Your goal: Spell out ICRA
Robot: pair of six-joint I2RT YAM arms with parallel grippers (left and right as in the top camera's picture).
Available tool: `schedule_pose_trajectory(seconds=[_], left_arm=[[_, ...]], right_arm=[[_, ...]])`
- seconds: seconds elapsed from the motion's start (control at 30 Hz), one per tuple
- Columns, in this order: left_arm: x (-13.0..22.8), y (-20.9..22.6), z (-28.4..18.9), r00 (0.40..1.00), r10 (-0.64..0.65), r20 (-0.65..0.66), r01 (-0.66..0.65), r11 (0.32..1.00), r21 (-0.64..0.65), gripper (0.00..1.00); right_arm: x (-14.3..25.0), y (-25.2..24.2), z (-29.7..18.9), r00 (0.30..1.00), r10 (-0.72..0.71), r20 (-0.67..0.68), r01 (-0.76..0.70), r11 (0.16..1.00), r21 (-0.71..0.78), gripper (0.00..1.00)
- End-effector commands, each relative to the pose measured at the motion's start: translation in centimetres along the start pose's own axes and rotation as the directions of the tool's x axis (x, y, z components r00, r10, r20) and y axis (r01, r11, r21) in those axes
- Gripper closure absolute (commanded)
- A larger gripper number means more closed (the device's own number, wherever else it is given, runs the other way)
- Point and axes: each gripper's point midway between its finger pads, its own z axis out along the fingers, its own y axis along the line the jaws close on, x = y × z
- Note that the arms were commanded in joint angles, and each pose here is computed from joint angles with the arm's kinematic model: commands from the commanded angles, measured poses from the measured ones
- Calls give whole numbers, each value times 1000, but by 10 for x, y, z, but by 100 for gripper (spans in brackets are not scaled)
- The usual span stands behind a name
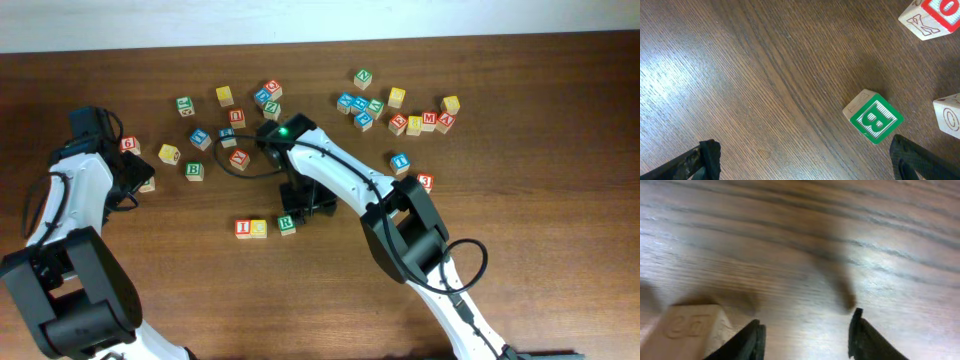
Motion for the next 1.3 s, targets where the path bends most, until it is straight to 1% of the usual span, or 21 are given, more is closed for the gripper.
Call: schedule_pose_trajectory(seconds=[0.0,0.03,0.07,0.13,0.2,0.37,0.43,0.53,0.6,0.8,0.9,1.0,1.1,1.2,1.27], left_arm=[[-3,2,-7,1000,-8,16,8,1000,5,1],[-3,2,-7,1000,-8,16,8,1000,5,0],[-3,2,-7,1000,-8,16,8,1000,5,1],[-3,2,-7,1000,-8,16,8,1000,5,1],[-3,2,-7,1000,-8,16,8,1000,5,1],[-3,2,-7,1000,-8,16,8,1000,5,1],[-3,2,-7,1000,-8,16,8,1000,5,1],[-3,2,-7,1000,-8,16,8,1000,5,1],[-3,2,-7,1000,-8,16,8,1000,5,1],[-3,2,-7,1000,-8,16,8,1000,5,1],[-3,2,-7,1000,-8,16,8,1000,5,1],[-3,2,-7,1000,-8,16,8,1000,5,1],[-3,2,-7,1000,-8,16,8,1000,5,1],[-3,2,-7,1000,-8,16,8,1000,5,1],[-3,2,-7,1000,-8,16,8,1000,5,1]], right_arm=[[4,-26,3,998,3,-57,-1,999,36,62],[3,-31,-3,999,10,-45,-8,999,44,69],[1,-35,-12,1000,13,-19,-12,999,50,73],[-2,-42,-31,998,40,50,-44,996,75,73],[-5,-50,-57,987,72,147,-87,991,102,73],[-16,-45,-105,945,66,321,-81,996,33,73],[-19,-42,-115,932,55,358,-67,998,21,73],[-11,-43,-129,919,40,391,-62,997,46,74],[1,-47,-148,905,26,425,-62,996,70,74],[31,-48,-202,830,-17,557,-45,994,98,74],[26,-41,-201,815,-32,579,-41,993,113,73],[13,-38,-180,815,-22,579,-46,994,103,76],[3,-28,-154,832,-5,554,-22,999,42,77],[-3,-26,-132,851,18,524,-13,1000,-12,69],[-5,-29,-127,859,25,512,-20,1000,-15,58]])
